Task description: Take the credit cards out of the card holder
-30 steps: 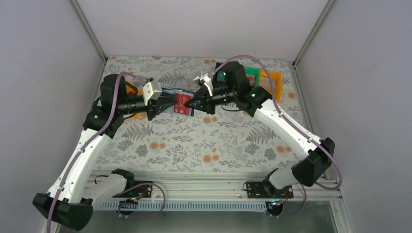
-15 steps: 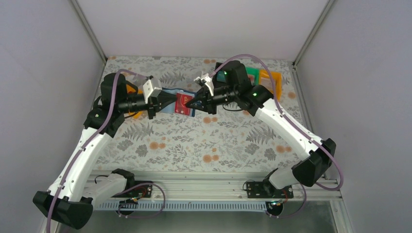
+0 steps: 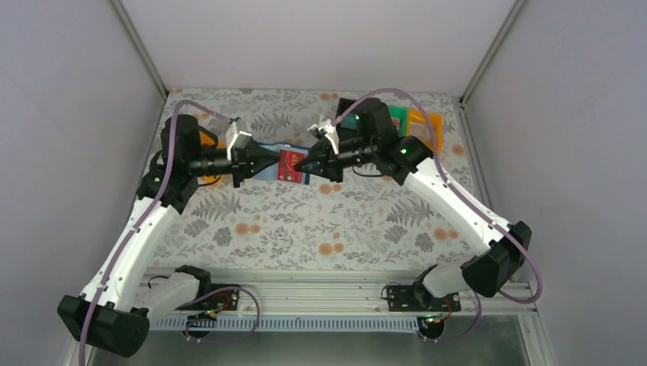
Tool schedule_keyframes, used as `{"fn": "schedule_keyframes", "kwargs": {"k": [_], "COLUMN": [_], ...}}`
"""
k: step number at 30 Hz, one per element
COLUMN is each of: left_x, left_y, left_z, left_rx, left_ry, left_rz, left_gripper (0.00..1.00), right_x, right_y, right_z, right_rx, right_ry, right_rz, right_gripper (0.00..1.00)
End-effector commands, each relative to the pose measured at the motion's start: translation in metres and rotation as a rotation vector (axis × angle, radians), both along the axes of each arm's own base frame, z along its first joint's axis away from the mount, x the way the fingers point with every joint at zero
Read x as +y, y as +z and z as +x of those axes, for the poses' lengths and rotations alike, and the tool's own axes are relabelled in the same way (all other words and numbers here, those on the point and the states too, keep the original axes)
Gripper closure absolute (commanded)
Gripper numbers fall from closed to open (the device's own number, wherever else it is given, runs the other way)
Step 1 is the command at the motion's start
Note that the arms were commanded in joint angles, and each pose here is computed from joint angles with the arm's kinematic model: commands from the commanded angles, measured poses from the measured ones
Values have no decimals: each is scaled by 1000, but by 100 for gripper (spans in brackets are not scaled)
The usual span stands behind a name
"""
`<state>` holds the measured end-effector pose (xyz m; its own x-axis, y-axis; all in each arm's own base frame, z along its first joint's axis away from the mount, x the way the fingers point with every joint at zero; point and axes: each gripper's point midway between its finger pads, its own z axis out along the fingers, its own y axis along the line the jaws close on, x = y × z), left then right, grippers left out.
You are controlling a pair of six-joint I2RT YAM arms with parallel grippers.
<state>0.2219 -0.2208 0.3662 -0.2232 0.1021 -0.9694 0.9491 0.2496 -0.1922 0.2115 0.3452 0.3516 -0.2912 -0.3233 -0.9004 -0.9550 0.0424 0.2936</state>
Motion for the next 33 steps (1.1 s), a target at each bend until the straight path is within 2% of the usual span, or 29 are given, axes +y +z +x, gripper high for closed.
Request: {"fn": "schedule_keyframes", "kwargs": {"k": [1,7,13,15,18,23,28,33], "left_x": [3,5,-1,-2,-6,-17,-24,-27], "left_y": [-30,-18,-34,-38,-37,-27,2,22], "left_z": [-4,-21,-5,1,4,5,-1,-4], "left_rx": [220,82,143,150,133,114,114,186], "left_ry": [-80,-158,-77,-45,-39,-77,-159,-195], "left_rz": [-41,-25,-14,-10,-8,-31,-101,-169], "left_gripper": [98,98,96,80,71,70,68,68], "right_x": [5,-7,-2,-2,0,2,4,4], "right_y": [36,46,45,47,46,43,37,36], "right_z": [-20,-19,-21,-25,-29,-36,-36,-40], "right_rx": [-152,-173,-144,-138,-122,-116,-115,-109], "right_ry": [110,82,128,157,196,247,261,290], "right_rz": [143,158,171,180,183,192,180,200], "right_gripper": [96,96,96,96,95,95,95,94]}}
